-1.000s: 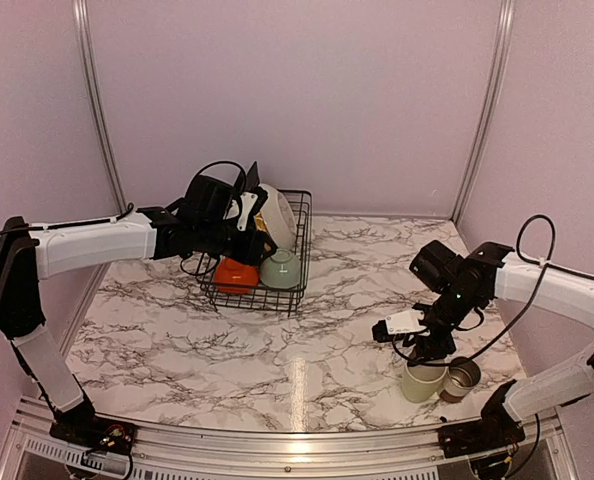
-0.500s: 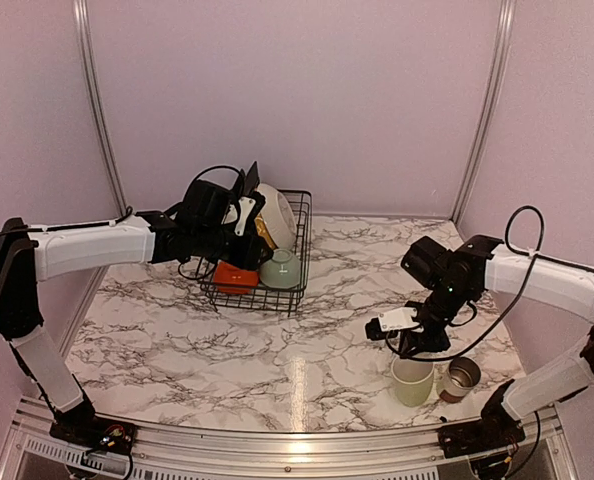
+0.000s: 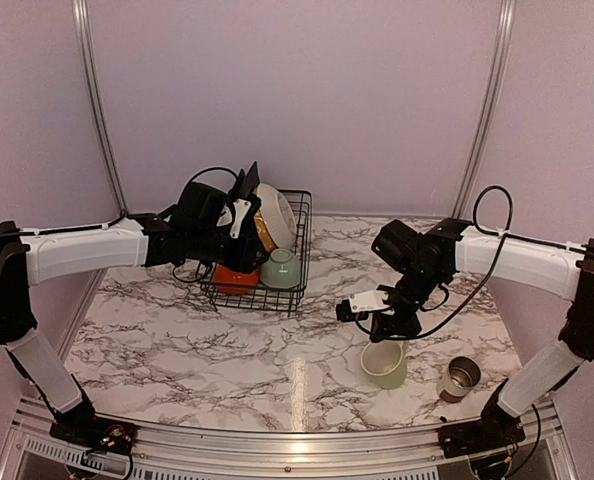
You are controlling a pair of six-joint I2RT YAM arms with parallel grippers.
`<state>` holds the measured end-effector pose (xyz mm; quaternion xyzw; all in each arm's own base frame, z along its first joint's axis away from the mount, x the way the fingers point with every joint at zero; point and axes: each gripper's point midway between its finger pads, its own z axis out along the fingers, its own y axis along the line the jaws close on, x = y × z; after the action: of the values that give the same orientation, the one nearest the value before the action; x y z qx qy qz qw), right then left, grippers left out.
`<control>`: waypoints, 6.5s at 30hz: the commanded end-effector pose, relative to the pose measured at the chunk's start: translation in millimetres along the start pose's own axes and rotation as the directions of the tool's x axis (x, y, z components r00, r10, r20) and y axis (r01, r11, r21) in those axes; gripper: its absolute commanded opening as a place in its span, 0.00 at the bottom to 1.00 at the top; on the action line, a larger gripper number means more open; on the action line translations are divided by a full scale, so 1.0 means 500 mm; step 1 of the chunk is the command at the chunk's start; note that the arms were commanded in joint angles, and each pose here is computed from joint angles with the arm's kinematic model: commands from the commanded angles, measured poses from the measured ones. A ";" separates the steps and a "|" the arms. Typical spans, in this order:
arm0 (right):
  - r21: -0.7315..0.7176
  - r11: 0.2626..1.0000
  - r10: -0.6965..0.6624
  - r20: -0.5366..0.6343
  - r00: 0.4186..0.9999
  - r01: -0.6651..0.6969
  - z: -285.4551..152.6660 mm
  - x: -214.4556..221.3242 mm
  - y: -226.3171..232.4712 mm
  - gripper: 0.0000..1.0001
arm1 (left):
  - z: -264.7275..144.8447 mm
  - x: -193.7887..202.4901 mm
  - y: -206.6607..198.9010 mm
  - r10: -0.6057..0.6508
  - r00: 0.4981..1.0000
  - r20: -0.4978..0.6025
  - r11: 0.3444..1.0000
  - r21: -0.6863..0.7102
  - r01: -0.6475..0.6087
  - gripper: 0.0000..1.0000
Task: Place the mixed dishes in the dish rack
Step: Grab the cup at the corner of the board, then place the plate in the cup, then grab the cup from the center of the board, then pass from the left arm to the right
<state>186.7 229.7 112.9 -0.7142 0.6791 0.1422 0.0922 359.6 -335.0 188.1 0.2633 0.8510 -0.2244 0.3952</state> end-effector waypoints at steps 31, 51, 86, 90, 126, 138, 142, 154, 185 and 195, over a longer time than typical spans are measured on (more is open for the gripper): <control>0.176 0.982 0.052 0.108 0.993 -0.070 -0.011 -0.102 -0.146 0.23 | -0.073 0.012 -0.097 0.260 0.965 -0.028 0.962 0.096 -0.256 0.54; 0.263 0.904 0.245 0.330 0.912 -0.338 -0.172 -0.020 -0.224 0.49 | 0.001 0.105 -0.373 0.649 0.755 -0.091 0.712 0.421 -0.561 0.53; 0.315 0.770 0.483 0.280 0.830 -0.555 -0.108 0.151 -0.281 0.50 | 0.144 0.225 -0.464 0.774 0.603 -0.195 0.599 0.535 -0.596 0.30; 0.309 0.772 0.484 0.281 0.829 -0.555 -0.110 0.149 -0.280 0.50 | 0.144 0.242 -0.449 0.784 0.575 -0.233 0.599 0.526 -0.604 0.29; 0.306 0.825 0.292 0.489 0.822 -0.475 -0.197 0.054 -0.276 0.54 | -0.009 -0.030 -0.445 0.397 0.912 0.102 0.754 0.532 -0.387 0.00; 0.181 0.890 0.160 0.735 0.658 -0.419 -0.338 -0.013 -0.288 0.98 | -0.197 -0.252 -0.338 -0.148 0.900 0.411 0.720 0.669 -0.187 0.00; 0.120 0.941 0.101 0.792 0.602 -0.316 -0.370 -0.074 -0.275 0.98 | -0.272 -0.291 -0.303 -0.319 0.826 0.465 0.626 0.758 -0.185 0.00; 0.150 0.976 -0.036 0.824 0.565 -0.157 -0.399 -0.238 -0.289 0.79 | -0.372 -0.312 -0.208 -0.682 0.689 0.245 0.228 0.966 -0.117 0.00; -0.005 0.972 0.114 0.884 0.453 -0.234 -0.397 -0.301 -0.335 0.85 | -0.453 -0.314 -0.193 -0.725 0.646 0.239 0.145 0.970 -0.197 0.00; -0.115 0.982 0.177 0.847 0.501 -0.153 -0.326 -0.340 -0.303 0.78 | -0.470 -0.329 -0.198 -0.721 0.642 0.260 0.140 0.962 -0.232 0.00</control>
<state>354.2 333.2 313.0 -0.4758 0.6209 0.4675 0.4117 334.2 -374.5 361.8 0.0330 0.5415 -0.8044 0.2422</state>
